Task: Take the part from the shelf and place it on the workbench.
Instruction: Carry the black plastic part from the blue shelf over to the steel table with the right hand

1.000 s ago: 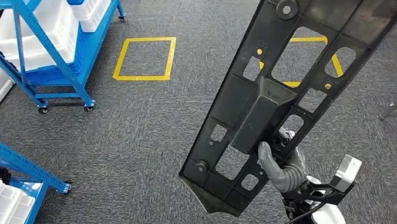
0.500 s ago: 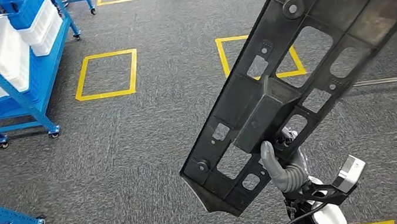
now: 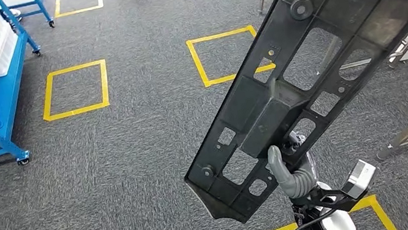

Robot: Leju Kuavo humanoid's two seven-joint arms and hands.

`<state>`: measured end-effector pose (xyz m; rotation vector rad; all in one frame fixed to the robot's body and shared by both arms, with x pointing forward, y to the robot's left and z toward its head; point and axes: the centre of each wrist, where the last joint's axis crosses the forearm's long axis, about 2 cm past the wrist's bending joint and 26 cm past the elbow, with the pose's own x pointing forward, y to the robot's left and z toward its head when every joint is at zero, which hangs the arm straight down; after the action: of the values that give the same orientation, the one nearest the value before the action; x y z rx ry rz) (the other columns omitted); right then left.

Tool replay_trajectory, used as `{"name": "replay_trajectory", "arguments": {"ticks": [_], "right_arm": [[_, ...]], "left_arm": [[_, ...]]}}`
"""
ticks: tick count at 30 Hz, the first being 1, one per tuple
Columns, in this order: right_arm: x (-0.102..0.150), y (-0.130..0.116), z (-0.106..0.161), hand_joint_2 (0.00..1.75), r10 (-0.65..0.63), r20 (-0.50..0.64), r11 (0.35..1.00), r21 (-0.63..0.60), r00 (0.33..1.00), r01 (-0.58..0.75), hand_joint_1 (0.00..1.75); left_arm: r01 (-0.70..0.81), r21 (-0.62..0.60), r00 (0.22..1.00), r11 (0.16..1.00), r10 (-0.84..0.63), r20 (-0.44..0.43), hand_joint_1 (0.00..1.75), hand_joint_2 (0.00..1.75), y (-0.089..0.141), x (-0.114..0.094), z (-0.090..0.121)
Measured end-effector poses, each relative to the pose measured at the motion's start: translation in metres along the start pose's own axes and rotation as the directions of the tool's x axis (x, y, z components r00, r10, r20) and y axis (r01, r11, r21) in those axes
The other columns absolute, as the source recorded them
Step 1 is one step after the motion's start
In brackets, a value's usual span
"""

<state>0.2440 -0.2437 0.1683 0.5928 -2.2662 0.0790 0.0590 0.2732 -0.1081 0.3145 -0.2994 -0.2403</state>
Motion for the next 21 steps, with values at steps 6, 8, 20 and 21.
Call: {"name": "replay_trajectory", "arguments": {"ticks": [6, 8, 20, 21], "right_arm": [[0.0015, -0.0007, -0.0059, 1.75, 0.0, 0.013, 1.0, 0.005, 1.0, 0.0, 1.75], [0.0017, -0.0007, -0.0076, 1.75, 0.0, 0.017, 1.0, 0.007, 1.0, 0.0, 1.75], [0.0028, 0.0009, -0.0034, 1.75, -0.007, 0.006, 1.0, -0.004, 1.0, 0.007, 1.75], [0.0033, 0.001, -0.0036, 1.75, -0.008, 0.009, 1.0, -0.004, 1.0, 0.008, 1.75]], "left_arm": [[-0.003, -0.001, 1.0, 1.0, 0.003, 0.003, 0.0, 1.75, -0.0004, 0.0033, -0.0002], [-0.005, -0.002, 1.0, 1.0, 0.005, 0.003, 0.0, 1.75, -0.0006, 0.0032, -0.0001], [0.003, -0.005, 1.0, 1.0, -0.003, -0.004, 0.0, 1.75, -0.0017, 0.0012, 0.0005], [0.003, -0.006, 1.0, 1.0, -0.003, -0.003, 0.0, 1.75, -0.0019, 0.0014, 0.0005]]}}
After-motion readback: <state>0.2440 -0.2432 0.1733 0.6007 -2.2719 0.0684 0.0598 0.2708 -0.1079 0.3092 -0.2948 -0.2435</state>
